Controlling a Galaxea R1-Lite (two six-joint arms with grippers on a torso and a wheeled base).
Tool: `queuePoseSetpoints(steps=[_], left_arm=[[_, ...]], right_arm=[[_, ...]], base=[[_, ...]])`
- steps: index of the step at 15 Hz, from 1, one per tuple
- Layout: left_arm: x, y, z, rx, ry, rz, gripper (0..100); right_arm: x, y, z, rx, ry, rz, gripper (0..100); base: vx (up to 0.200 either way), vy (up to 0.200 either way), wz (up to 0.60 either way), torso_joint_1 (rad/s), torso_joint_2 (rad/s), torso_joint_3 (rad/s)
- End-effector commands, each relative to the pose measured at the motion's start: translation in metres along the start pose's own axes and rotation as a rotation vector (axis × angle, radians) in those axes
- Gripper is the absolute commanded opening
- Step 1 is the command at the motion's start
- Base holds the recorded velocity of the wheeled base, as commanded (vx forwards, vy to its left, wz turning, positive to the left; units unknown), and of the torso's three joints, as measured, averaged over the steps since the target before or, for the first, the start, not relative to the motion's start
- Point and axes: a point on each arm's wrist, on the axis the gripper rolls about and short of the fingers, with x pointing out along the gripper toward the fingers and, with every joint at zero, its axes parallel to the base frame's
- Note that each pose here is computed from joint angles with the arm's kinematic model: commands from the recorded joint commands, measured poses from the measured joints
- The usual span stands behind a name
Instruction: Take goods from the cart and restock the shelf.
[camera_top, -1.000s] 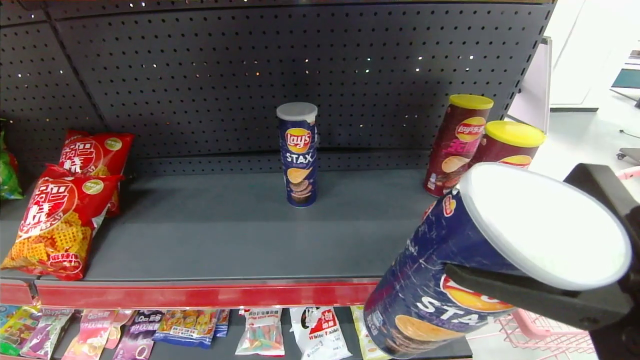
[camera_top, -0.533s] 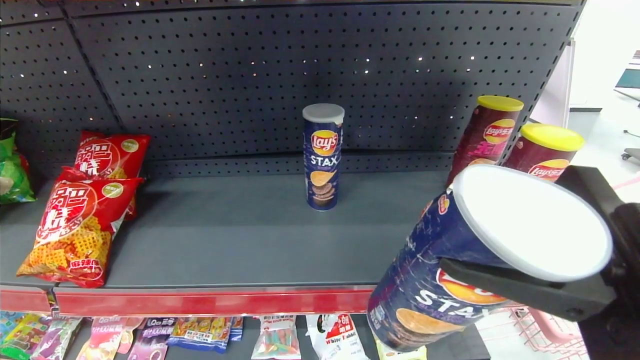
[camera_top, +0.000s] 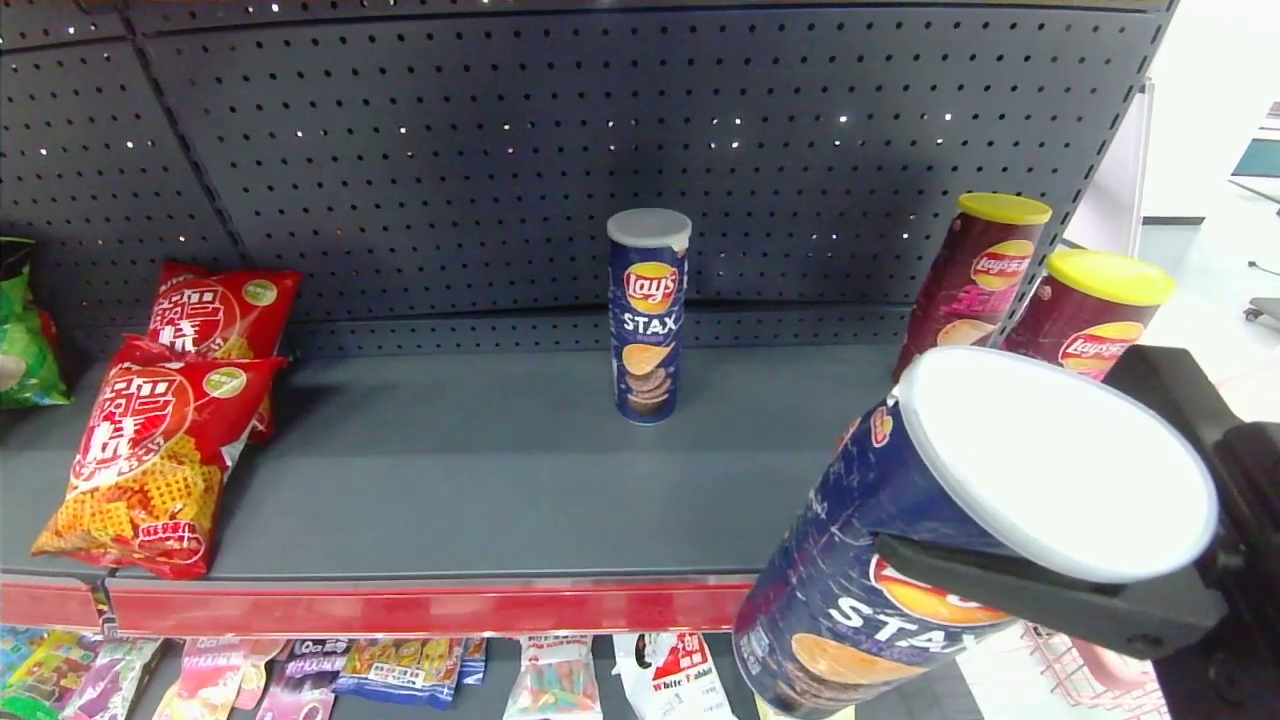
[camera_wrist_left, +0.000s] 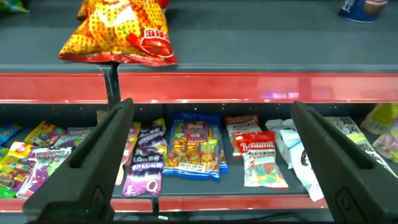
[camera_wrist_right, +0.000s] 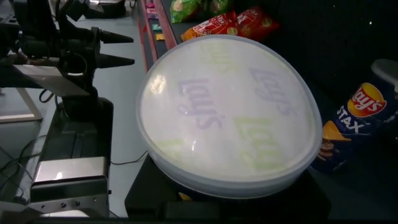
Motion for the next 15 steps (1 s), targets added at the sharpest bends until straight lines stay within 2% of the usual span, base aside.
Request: queuePoseSetpoints(steps=[1,2,13,15], left_arm=[[0.0,0.0,-0.0001,-0.001,0.0,-0.001,100],[0.0,0.0,-0.0001,0.001,0.0,-0.001,100],[0.0,0.0,-0.0001,0.01,0.0,-0.001,100],[0.0,-0.0001,0.0001,0.047,-0.001,-0.002,100]], right_arm=[[-0.0003,0.0008,-0.0018,0.002,0.005,0.003,0],[0.0001,0.001,-0.0029,0.003,0.009,0.004,0],[-0.0049,-0.0033,-0.0001,-0.001,0.001,-0.029,0],[-0.0097,-0.0066,-0.0003,-0.001,0.002,-0.056,0]], base=[[0.2,0.2,0.0,-0.007,0.0,0.007],[0.2,0.2,0.0,-0.027,0.01,0.002],[0.0,0.0,0.0,0.0,0.0,0.0],[0.0,0.0,0.0,0.0,0.0,0.0]])
